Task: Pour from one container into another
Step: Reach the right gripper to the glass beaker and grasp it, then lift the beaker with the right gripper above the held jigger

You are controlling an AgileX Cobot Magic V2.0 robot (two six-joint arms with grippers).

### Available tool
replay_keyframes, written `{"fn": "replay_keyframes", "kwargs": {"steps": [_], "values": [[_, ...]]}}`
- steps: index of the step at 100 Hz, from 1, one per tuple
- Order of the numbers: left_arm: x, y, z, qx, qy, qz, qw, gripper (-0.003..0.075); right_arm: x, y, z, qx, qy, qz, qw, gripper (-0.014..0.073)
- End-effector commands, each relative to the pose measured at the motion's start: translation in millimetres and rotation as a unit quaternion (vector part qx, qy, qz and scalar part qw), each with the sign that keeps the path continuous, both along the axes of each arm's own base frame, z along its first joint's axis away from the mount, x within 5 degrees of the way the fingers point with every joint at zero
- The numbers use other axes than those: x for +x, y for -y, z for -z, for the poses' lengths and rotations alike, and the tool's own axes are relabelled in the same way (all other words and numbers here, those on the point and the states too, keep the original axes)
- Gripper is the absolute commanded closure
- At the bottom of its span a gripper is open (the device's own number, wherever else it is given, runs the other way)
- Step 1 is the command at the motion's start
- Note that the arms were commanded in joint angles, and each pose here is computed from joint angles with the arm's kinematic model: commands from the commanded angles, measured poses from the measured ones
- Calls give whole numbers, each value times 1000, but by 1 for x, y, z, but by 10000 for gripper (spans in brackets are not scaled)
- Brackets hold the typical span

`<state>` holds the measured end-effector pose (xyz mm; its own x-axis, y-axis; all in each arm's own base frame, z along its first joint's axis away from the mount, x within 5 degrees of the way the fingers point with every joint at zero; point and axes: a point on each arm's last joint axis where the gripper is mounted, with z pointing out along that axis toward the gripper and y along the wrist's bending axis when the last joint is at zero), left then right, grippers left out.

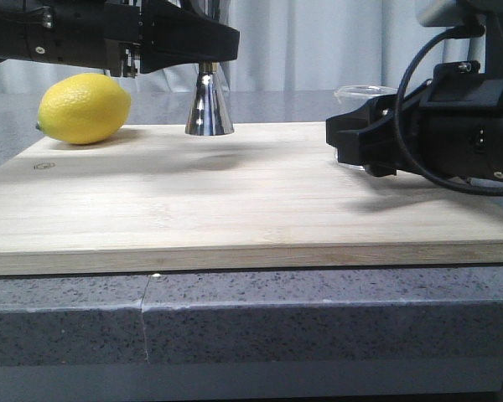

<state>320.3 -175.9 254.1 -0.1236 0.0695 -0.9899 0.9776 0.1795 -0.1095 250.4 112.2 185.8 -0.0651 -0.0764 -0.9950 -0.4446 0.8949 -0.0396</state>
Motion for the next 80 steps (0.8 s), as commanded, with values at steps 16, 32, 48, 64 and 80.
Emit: {"fn": "replay_keyframes", "kwargs": {"steps": [16,32,48,64,80], "values": [[-5,2,-33,-76,22,13,997,514,1,2,-49,21,55,9,998,304],[-5,2,-33,-76,22,13,997,514,5,0,-88,2,38,9,999,304],[-5,2,-33,-76,22,13,997,514,12,-4,-132,-39,22,4,999,304],[-5,2,-33,-76,22,13,997,514,21,-12,-168,-96,-22,2,995,304],[-5,2,-33,-76,22,13,997,514,20,-24,-209,-138,-33,-5,990,304]]}}
